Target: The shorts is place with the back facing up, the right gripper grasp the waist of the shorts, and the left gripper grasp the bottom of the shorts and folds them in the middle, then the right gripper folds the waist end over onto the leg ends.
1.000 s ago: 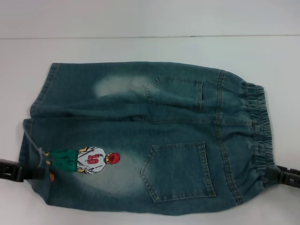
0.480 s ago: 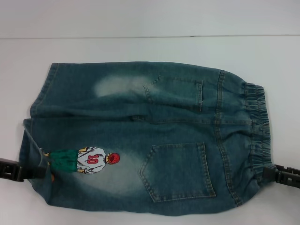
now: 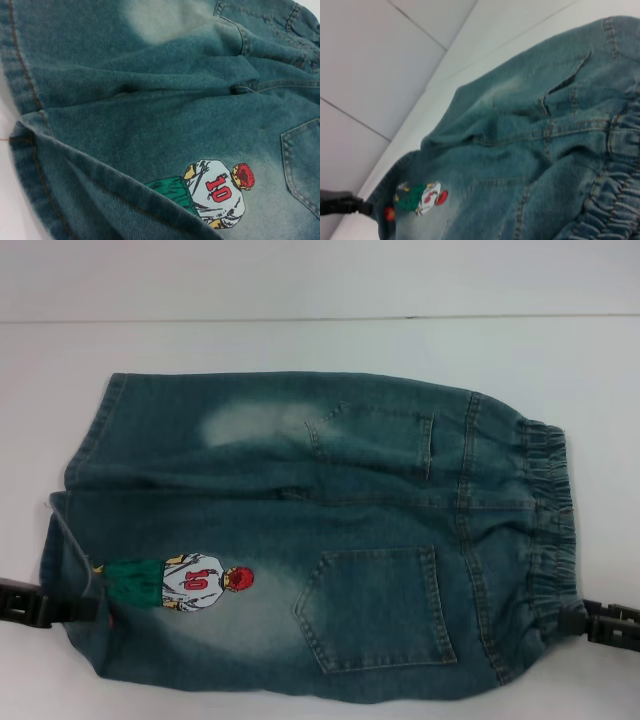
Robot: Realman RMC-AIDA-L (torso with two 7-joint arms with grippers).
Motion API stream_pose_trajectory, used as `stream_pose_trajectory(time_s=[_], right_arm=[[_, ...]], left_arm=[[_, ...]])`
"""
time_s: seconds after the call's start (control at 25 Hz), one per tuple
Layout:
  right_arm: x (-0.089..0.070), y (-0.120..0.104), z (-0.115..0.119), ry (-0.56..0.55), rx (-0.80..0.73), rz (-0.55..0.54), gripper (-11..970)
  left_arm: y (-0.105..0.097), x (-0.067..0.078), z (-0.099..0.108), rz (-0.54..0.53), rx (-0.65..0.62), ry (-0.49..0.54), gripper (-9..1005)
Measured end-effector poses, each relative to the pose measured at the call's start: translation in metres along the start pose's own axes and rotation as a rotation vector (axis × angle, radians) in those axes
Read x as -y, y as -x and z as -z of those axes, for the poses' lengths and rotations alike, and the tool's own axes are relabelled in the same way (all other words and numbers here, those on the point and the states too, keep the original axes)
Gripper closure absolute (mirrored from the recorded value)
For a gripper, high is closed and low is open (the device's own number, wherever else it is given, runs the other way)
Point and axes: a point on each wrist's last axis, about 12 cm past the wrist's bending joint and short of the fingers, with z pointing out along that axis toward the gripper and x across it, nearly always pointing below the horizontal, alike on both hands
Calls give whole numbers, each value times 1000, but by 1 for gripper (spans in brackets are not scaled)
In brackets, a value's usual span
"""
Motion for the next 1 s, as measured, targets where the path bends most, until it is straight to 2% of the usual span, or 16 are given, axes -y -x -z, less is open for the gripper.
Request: stream_pose_trajectory(time_s=[0.36,0.92,1.0], right_arm=[[1,2,3,-6,-34,3,51],[-1,12,-9,16,-53,6,54],[0,13,-8,7,-56,9,126]], left_arm=[[0,0,-1,2,-1,-3,990],[0,0,-3,3,-2,-8,990],[1,0,-3,2,-2,-8,989]])
